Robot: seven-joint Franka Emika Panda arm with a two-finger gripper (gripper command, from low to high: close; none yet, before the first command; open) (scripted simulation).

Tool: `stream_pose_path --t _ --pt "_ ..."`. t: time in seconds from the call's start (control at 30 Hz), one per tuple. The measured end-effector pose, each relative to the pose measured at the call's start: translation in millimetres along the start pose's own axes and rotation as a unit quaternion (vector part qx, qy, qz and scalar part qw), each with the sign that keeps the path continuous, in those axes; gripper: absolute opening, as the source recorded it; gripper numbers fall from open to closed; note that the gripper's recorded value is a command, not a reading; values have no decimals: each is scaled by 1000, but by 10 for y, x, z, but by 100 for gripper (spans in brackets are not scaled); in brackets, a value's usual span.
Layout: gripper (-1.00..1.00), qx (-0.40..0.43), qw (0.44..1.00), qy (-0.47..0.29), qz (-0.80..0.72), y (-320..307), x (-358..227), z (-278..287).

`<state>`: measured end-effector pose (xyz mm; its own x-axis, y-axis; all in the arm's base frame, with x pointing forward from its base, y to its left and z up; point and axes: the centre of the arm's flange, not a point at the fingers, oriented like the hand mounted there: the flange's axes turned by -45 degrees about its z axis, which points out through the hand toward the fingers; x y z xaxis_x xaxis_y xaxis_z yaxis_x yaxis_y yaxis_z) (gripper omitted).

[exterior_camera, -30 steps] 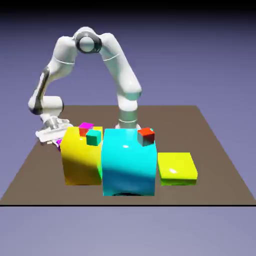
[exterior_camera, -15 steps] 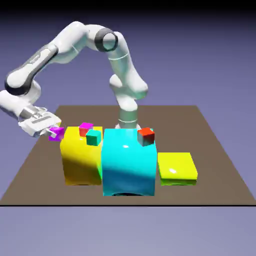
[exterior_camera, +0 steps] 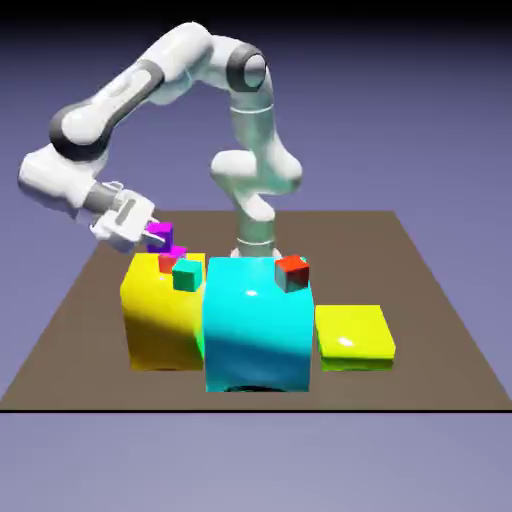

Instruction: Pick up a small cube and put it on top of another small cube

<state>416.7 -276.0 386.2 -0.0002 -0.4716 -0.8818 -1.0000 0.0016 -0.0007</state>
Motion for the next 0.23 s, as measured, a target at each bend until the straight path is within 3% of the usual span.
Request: stream_pose_path --t 0.13,0.17,0.23 --pt "-100 0 1000 0 0 -3 167 570" --pt "100 0 1000 0 0 0 176 596" --pt "100 -1 1000 0 0 3 177 595"
